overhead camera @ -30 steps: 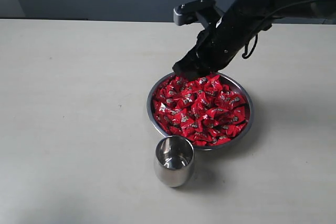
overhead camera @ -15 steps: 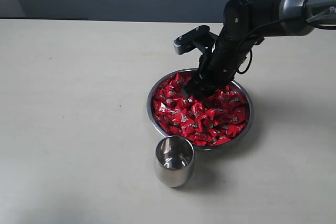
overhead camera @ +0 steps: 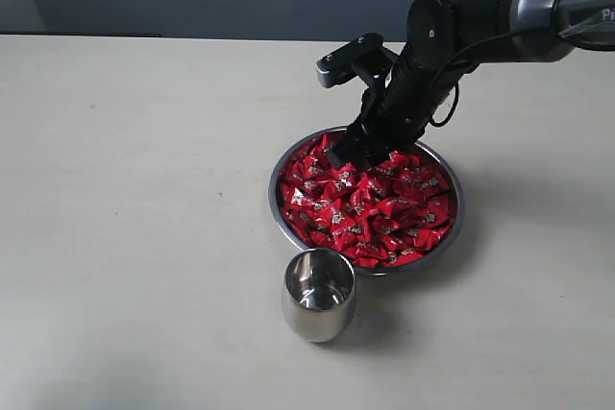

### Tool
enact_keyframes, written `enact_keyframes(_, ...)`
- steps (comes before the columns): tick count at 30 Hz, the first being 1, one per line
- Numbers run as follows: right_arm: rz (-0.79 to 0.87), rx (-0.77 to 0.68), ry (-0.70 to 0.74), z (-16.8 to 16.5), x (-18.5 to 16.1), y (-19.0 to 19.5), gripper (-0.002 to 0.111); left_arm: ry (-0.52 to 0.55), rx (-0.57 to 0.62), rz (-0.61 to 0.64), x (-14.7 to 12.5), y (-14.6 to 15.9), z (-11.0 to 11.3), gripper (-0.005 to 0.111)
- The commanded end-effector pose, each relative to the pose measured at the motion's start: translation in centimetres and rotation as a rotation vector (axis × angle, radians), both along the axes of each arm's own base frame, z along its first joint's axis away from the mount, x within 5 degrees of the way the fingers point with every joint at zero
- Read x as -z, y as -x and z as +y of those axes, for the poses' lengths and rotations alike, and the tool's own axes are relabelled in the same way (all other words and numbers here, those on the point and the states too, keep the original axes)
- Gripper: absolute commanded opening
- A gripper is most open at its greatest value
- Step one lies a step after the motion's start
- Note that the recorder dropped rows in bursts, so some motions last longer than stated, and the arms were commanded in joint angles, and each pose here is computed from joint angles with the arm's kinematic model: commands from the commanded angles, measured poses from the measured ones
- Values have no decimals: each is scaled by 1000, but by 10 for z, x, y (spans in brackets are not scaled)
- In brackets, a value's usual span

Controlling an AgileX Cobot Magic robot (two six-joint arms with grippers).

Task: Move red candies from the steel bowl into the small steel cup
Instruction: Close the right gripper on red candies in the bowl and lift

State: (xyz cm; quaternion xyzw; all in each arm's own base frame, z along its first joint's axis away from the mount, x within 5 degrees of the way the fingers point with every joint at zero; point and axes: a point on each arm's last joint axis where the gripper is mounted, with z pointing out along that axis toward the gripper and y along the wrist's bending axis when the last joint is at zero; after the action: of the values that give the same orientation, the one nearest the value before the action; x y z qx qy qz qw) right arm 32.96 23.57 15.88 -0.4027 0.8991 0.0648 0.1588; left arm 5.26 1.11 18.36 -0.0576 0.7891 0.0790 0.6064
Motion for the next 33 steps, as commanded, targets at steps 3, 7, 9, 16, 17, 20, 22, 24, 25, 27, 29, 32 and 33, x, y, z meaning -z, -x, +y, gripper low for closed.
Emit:
enact_keyframes(3,19,-4,16,-1,-2,1,34,-2,6,-8,1,0,0,0)
enact_keyframes(7,29,-5,22,-1,-2,2,34,-2,6,-8,1,0,0,0)
enact_keyframes(9,31,-5,23,-2,-1,3,34,-2,6,-8,1,0,0,0)
enact_keyframes(16,90,-7,63,-2,19,3,34,-2,6,-8,1,0,0,0)
enact_keyframes(17,95,-7,66,-2,21,3,34,-2,6,-8,1,0,0,0)
enact_keyframes(20,117,-8,81,-2,30,3,34,-2,6,-8,1,0,0,0)
enact_keyframes(22,122,-8,84,-2,33,3,34,-2,6,-8,1,0,0,0)
enact_keyframes(24,124,-8,85,-2,34,3,34,-2,6,-8,1,0,0,0)
enact_keyframes(25,124,-8,85,-2,34,3,34,-2,6,-8,1,0,0,0)
enact_keyframes(27,122,-7,84,-2,34,3,34,-2,6,-8,1,0,0,0)
enact_keyframes(29,122,-7,84,-2,34,3,34,-2,6,-8,1,0,0,0)
enact_keyframes(32,122,-7,84,-2,34,3,34,-2,6,-8,1,0,0,0)
enact_keyframes(33,122,-7,84,-2,34,3,33,-2,6,-8,1,0,0,0)
